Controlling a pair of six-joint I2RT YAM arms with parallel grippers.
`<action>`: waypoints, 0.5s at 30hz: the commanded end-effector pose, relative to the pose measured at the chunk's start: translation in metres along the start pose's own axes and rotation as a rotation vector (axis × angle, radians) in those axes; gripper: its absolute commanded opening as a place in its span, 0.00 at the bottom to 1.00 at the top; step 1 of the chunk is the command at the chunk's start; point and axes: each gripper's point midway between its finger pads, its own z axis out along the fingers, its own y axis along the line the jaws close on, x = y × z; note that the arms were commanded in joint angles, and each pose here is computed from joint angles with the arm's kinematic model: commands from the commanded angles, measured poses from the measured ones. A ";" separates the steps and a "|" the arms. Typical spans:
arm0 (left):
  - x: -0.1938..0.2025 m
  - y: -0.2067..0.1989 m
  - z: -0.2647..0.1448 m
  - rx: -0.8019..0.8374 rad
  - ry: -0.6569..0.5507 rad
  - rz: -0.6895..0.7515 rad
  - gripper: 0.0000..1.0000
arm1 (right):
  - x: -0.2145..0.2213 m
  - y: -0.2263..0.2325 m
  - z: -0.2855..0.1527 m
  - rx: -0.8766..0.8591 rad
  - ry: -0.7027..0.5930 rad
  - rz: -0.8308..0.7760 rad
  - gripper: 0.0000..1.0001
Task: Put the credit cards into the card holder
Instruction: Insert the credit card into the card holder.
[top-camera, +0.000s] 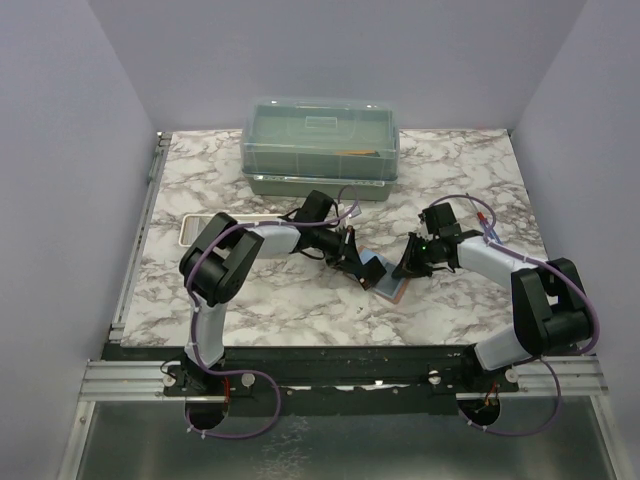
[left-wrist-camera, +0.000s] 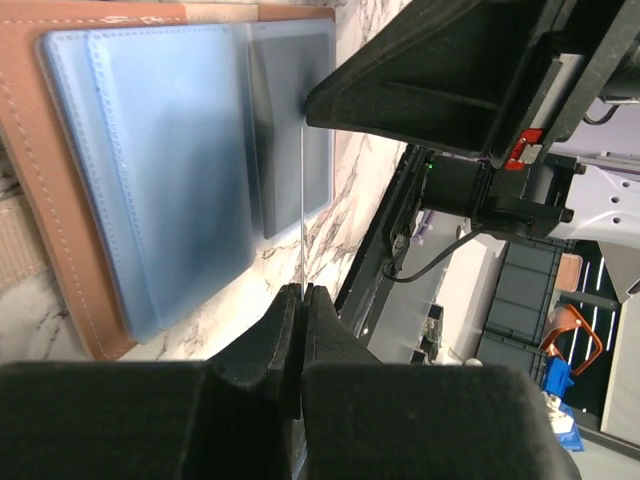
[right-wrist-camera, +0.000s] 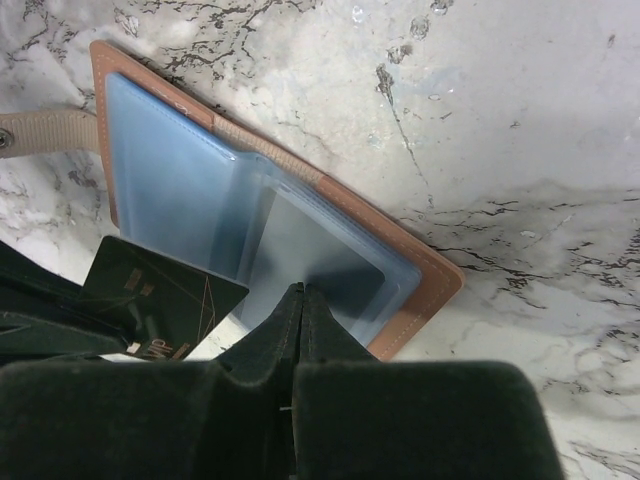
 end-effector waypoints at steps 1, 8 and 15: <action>-0.005 0.006 0.001 0.004 0.010 0.010 0.00 | 0.011 -0.022 0.000 0.095 0.022 0.004 0.00; -0.008 0.017 -0.003 -0.030 0.011 0.007 0.00 | 0.013 -0.021 0.003 0.085 0.032 0.001 0.00; -0.004 0.025 0.001 -0.037 0.025 -0.007 0.00 | 0.013 -0.020 0.003 0.077 0.036 -0.004 0.00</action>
